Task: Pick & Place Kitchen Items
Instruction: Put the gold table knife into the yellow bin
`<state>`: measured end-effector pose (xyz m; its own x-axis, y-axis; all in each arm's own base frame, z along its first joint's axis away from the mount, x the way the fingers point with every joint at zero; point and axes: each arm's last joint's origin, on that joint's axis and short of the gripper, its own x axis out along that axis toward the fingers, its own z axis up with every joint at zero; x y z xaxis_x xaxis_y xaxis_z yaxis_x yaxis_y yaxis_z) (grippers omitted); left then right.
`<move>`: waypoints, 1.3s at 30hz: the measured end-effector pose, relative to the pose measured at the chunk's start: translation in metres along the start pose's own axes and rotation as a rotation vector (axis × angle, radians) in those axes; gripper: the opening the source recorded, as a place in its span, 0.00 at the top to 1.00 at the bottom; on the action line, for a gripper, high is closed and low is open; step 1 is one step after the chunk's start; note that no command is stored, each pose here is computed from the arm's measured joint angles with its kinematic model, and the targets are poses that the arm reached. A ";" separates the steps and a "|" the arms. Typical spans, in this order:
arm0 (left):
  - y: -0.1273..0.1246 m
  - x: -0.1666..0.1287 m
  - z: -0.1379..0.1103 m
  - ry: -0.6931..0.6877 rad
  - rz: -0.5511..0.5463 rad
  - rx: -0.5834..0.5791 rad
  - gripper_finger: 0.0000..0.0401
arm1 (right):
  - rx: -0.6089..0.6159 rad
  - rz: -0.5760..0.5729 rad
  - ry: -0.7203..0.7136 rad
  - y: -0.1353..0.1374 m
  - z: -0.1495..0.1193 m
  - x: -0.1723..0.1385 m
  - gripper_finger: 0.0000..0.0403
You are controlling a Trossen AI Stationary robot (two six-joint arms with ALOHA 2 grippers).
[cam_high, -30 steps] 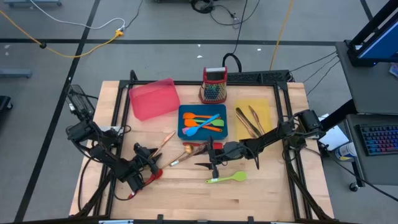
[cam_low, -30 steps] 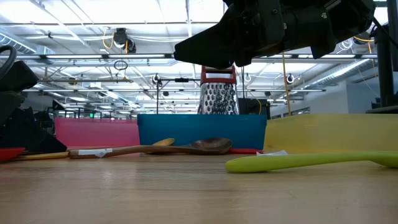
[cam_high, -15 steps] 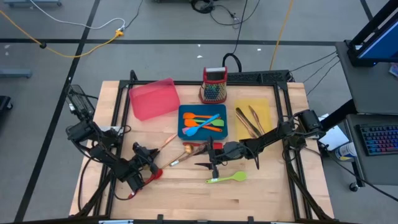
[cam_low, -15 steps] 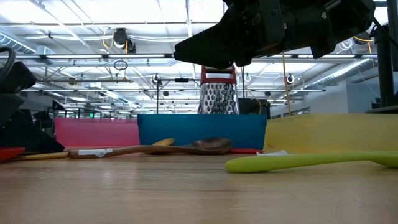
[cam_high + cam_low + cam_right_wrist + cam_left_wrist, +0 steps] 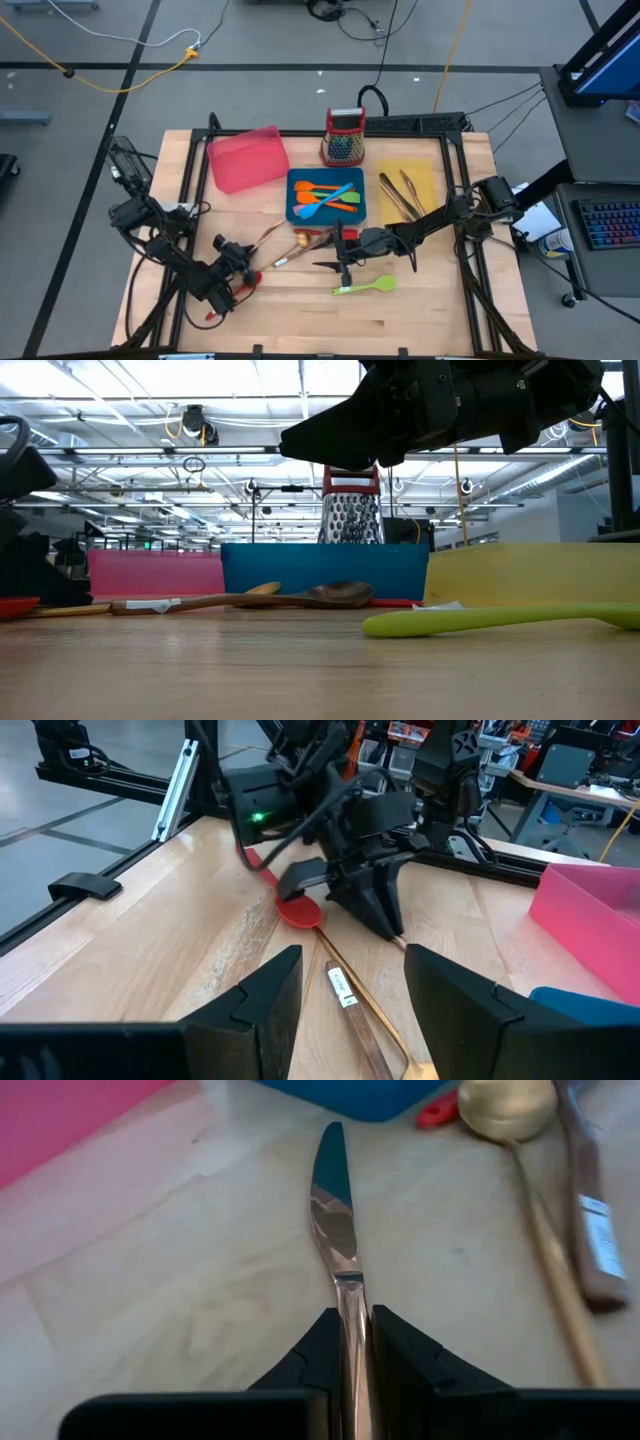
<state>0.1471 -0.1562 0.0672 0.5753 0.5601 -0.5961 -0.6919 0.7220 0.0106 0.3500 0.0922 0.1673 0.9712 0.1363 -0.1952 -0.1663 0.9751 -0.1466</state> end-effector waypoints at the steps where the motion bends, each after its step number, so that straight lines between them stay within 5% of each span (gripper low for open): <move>1: -0.003 -0.001 0.001 0.007 -0.001 0.000 0.88 | 0.000 0.000 0.001 0.000 0.000 0.000 0.58; 22: -0.052 -0.026 0.025 0.000 -0.084 0.109 0.87 | -0.015 0.006 0.047 0.001 -0.005 0.000 0.58; 39: -0.096 -0.026 0.056 -0.050 -0.211 0.112 0.87 | -0.498 0.129 0.131 0.004 -0.016 -0.001 0.58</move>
<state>0.2229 -0.2175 0.1262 0.7251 0.4091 -0.5539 -0.5027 0.8642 -0.0198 0.3453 0.0931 0.1519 0.9135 0.1957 -0.3566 -0.3746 0.7466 -0.5498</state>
